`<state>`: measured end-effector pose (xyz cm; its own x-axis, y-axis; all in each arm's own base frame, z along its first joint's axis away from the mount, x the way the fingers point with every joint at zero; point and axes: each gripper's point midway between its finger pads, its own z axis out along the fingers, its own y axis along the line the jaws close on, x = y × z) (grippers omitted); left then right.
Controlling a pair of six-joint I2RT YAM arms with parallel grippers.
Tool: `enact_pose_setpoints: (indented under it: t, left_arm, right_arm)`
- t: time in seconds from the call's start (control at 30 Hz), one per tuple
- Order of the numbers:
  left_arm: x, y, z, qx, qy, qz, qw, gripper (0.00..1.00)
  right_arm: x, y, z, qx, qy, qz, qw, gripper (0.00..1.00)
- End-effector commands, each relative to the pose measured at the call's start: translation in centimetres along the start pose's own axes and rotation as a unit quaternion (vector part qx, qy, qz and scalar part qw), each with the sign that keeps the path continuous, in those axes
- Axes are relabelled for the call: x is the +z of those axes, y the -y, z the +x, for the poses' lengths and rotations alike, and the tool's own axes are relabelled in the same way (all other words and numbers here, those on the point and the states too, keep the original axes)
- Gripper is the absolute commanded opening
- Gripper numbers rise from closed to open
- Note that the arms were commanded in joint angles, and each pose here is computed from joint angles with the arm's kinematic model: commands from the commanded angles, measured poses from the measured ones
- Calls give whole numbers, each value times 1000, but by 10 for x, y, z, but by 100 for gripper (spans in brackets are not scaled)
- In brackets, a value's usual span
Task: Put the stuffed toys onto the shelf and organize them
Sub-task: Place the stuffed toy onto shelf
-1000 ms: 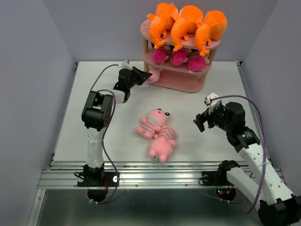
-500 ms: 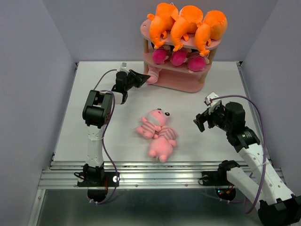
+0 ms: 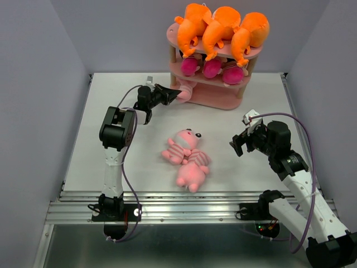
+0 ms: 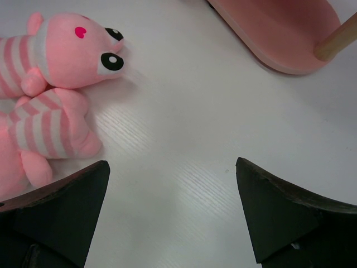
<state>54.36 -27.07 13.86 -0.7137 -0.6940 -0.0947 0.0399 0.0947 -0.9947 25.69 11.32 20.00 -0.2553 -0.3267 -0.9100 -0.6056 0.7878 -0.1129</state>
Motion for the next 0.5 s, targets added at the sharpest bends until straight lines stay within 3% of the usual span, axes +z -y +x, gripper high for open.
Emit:
enact_pose_setpoints:
  t: [0.0,0.13,0.23,0.47]
  left_arm:
    - [1,29,2,2,-24,44,999,1]
    - [2,25,-6,7,-10,30,999,5]
    - [2,22,-14,11,2,25,1000,14]
    - [5,19,-20,9,2,25,1000,19]
  right_arm:
    - [-3,7,-14,-14,26,15,999,100]
    - [-3,7,-14,-15,26,15,999,100]
    - [-3,7,-13,-15,25,16,999,100]
    - [-4,7,-14,-15,27,16,999,100]
